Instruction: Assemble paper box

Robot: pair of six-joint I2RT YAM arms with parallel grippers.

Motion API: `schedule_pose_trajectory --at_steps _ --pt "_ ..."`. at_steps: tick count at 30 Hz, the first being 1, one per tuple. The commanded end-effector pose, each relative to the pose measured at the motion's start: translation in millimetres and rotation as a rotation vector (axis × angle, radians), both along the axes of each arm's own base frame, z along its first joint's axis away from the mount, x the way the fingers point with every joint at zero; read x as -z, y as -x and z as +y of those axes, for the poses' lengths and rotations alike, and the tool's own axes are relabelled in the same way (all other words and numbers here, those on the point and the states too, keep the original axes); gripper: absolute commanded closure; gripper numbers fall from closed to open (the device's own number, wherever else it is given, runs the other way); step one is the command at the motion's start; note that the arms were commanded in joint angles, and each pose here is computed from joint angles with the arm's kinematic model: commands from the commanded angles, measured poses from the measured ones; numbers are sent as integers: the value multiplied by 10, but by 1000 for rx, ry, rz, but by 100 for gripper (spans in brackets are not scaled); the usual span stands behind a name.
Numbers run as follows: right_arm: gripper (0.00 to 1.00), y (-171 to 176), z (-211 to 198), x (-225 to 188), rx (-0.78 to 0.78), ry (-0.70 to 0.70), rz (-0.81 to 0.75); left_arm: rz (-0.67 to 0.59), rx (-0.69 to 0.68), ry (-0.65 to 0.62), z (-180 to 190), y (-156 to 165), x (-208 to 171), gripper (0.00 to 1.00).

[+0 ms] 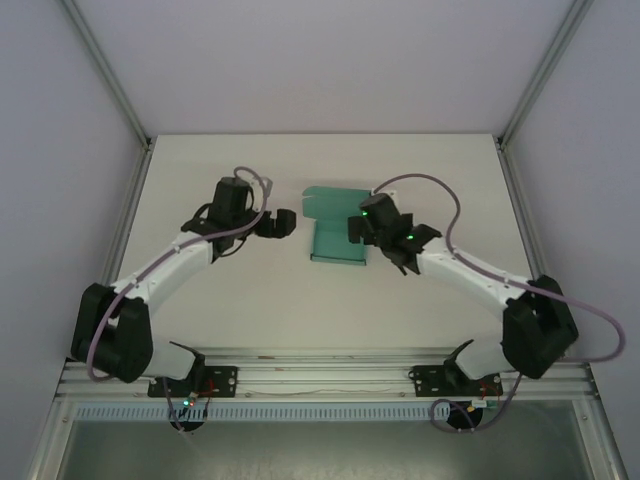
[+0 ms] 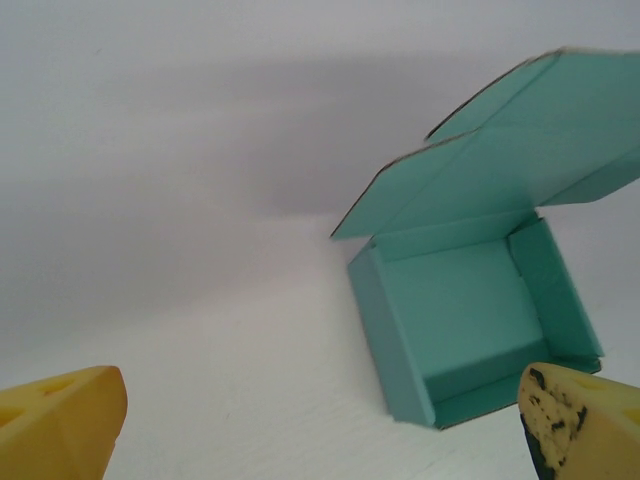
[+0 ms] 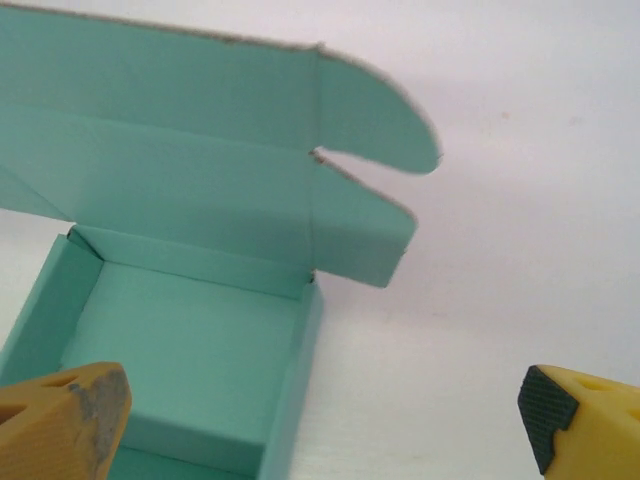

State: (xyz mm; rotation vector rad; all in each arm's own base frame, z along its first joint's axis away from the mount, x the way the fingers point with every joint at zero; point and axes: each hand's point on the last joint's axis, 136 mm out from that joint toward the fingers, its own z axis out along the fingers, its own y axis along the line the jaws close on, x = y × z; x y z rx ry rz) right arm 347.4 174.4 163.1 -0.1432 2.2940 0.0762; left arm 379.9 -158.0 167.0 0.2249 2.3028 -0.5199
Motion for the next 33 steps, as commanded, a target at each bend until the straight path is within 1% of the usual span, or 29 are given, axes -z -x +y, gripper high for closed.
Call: schedule_pose_trajectory --at_steps 1,3,5,8,11,13,14,16,17,18,19,21,22,23,25,26,28,29,31,32,33 --pt "0 -75 69 -235 -249 30 -80 -28 230 -48 -264 -12 -87 0" --pt "0 -96 109 -313 -381 7 -91 -31 332 -70 -375 -41 -63 0" --pt "0 -147 115 -342 -470 9 -88 -26 432 -96 -472 -53 -6 0" --pt "0 -180 141 -252 -633 43 -3 -8 527 -157 -552 -132 88 0" --pt "8 -311 127 -108 -675 85 91 25 570 -210 -583 -279 206 0" --pt "16 -386 121 -49 -689 108 136 65 611 -218 -630 -310 235 0" --pt "20 -416 121 -33 -697 115 149 74 636 -224 -659 -306 243 2" --pt "32 -467 133 3 -705 124 172 62 651 -252 -672 -352 230 8" --pt "36 -481 131 22 -707 130 183 53 656 -268 -678 -362 198 11" --pt "40 -480 128 53 -709 135 201 73 669 -274 -695 -374 286 14" --pt "44 -477 118 72 -715 139 213 65 675 -278 -708 -388 263 18" --pt "47 -478 102 111 -716 149 227 54 673 -293 -718 -420 258 22" --pt "50 -477 97 135 -718 156 232 44 672 -303 -718 -447 253 26" --pt "51 -482 88 150 -720 162 233 38 676 -303 -730 -457 240 27" --pt "57 -474 70 194 -726 178 248 26 707 -291 -780 -439 188 32" --pt "58 -481 59 208 -727 184 256 21 714 -294 -795 -445 178 33" --pt "61 -481 57 226 -735 192 271 16 726 -315 -814 -461 191 45" --pt "62 -492 46 233 -731 197 277 19 733 -327 -818 -466 204 49" --pt "68 -522 33 245 -724 205 280 44 753 -350 -835 -446 265 59" --pt "68 -527 31 250 -726 208 281 53 757 -360 -841 -447 291 61" --pt "72 -520 34 259 -733 210 286 62 762 -370 -843 -441 315 65"
